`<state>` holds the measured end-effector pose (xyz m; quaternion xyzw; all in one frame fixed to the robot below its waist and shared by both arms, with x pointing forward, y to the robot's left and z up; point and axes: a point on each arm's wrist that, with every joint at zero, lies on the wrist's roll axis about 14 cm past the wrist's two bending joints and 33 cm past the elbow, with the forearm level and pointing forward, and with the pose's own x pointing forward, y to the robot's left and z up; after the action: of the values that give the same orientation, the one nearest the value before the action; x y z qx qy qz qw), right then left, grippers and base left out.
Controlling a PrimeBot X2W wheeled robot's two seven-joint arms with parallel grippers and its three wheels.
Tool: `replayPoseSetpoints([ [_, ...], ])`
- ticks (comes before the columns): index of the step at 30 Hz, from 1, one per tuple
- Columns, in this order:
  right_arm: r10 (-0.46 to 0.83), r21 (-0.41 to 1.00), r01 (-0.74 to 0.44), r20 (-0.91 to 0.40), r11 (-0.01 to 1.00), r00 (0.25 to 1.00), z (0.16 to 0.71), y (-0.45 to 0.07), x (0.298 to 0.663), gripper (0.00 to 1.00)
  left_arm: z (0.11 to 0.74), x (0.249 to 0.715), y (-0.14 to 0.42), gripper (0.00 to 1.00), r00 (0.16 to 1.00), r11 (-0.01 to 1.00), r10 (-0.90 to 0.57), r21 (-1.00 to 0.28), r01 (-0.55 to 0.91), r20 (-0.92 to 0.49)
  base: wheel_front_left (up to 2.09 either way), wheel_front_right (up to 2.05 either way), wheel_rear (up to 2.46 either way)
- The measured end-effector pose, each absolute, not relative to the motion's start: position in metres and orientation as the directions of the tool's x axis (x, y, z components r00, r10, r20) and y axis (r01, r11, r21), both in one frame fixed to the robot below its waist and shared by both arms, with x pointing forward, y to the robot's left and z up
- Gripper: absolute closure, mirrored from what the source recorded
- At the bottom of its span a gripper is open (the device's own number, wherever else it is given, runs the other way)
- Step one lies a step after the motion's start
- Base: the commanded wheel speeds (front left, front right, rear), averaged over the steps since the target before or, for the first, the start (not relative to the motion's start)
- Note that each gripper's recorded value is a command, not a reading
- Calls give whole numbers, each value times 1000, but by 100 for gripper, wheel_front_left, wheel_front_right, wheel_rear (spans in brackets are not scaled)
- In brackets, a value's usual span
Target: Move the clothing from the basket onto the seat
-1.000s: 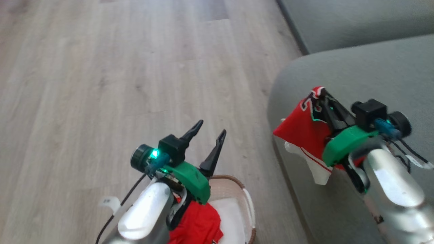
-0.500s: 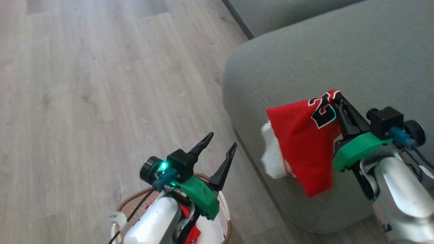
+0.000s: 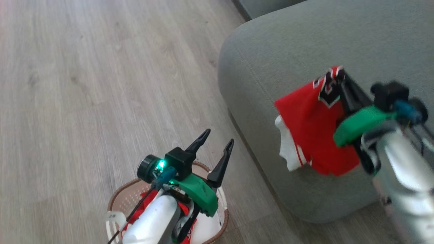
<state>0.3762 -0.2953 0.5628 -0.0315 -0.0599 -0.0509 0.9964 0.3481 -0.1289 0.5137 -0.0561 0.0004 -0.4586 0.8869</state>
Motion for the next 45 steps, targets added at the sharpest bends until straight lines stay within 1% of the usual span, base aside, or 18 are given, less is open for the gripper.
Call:
replayPoseSetpoints([
  [1,-79,-72,89,129,993,988,573,-293,392,100,511,353,-124,0,596,589,-802,-106,801,48,0,0,0],
  [4,-44,-120,63,156,991,987,596,-291,420,100,509,365,-114,0,628,621,-777,-108,777,52,0,0,0],
  [7,-34,-170,69,200,983,979,627,-300,451,100,508,383,-104,0,653,646,-755,-96,757,63,0,0,0],
  [12,-57,-189,112,277,975,959,674,-318,504,100,500,416,-83,0,695,691,-716,-76,719,70,0,0,0],
  [16,-90,-191,151,297,970,951,687,-333,544,100,481,437,-66,0,727,723,-685,-75,687,45,0,0,0],
  [19,-117,-207,182,293,961,949,685,-345,571,100,467,451,-56,0,741,738,-671,-77,671,31,0,0,0],
  [22,-157,-211,217,269,953,950,672,-359,594,100,456,463,-50,0,752,749,-658,-82,658,23,0,0,0],
  [25,-205,-213,253,221,944,953,646,-375,613,100,443,471,-45,0,762,759,-647,-84,646,9,0,0,0],
  [31,-275,-203,287,86,936,958,571,-390,635,100,409,478,-32,0,774,775,-631,-97,625,-52,0,0,0],
  [36,-305,-155,302,6,940,952,520,-389,640,100,387,480,-22,0,783,788,-615,-103,607,-94,0,0,0],
  [42,-306,-164,283,-137,945,942,458,-377,619,100,382,480,-23,0,775,781,-624,-103,616,-101,0,0,0],
  [43,-304,-168,278,-161,946,939,449,-375,615,92,382,479,-25,0,771,778,-628,-101,620,-101,0,0,0],
  [44,-303,-170,275,-176,946,936,444,-374,612,80,382,479,-26,0,768,775,-632,-98,625,-100,0,0,0],
  [45,-303,-173,273,-184,946,935,441,-373,610,56,383,478,-28,0,766,772,-636,-97,628,-97,0,0,0],
])
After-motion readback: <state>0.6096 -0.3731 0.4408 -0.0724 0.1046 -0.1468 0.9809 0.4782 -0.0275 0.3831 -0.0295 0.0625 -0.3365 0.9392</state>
